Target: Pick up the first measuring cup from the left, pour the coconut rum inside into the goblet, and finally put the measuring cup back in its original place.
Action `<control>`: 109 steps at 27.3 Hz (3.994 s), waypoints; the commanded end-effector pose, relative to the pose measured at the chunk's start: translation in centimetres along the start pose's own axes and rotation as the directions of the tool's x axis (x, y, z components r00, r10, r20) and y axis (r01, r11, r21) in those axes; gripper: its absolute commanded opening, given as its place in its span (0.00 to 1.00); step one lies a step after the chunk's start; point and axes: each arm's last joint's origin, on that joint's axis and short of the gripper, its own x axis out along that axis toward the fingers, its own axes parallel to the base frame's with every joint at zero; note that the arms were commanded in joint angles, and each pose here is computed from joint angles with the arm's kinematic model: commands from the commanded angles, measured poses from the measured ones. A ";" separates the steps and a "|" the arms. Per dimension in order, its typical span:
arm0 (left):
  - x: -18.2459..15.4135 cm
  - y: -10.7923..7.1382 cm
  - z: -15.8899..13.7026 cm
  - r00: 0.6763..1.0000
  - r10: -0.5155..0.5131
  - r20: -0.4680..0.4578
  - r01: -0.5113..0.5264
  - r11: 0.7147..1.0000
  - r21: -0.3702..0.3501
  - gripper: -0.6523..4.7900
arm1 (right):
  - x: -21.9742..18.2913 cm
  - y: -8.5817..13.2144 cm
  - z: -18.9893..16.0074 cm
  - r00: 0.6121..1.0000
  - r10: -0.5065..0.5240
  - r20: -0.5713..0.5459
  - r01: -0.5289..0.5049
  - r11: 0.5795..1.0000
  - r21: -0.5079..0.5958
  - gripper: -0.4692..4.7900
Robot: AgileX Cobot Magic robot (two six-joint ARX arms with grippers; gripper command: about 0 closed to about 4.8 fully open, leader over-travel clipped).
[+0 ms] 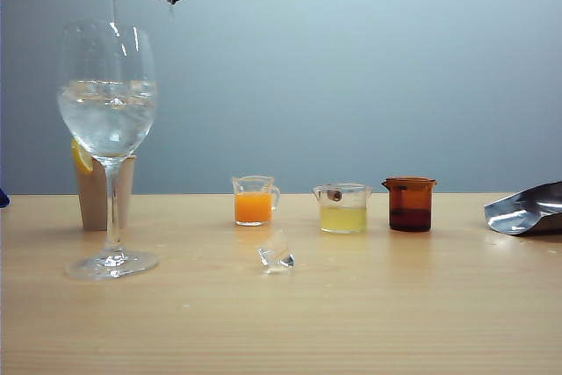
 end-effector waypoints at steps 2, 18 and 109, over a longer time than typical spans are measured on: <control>-0.2 0.0 0.1 1.000 -0.005 0.008 0.005 1.000 0.002 0.11 | -0.2 -0.5 0.2 0.999 -0.035 0.012 0.036 0.999 -0.015 0.10; -0.2 0.0 0.1 1.000 -0.005 0.005 0.005 1.000 0.005 0.11 | -0.3 -0.4 0.7 0.999 -0.036 0.019 0.036 0.999 -0.032 0.10; -0.4 -0.4 1.9 0.974 -0.120 0.192 0.100 0.988 0.115 0.11 | 11.7 9.5 -9.9 0.975 -0.147 0.165 -0.125 0.249 0.961 0.11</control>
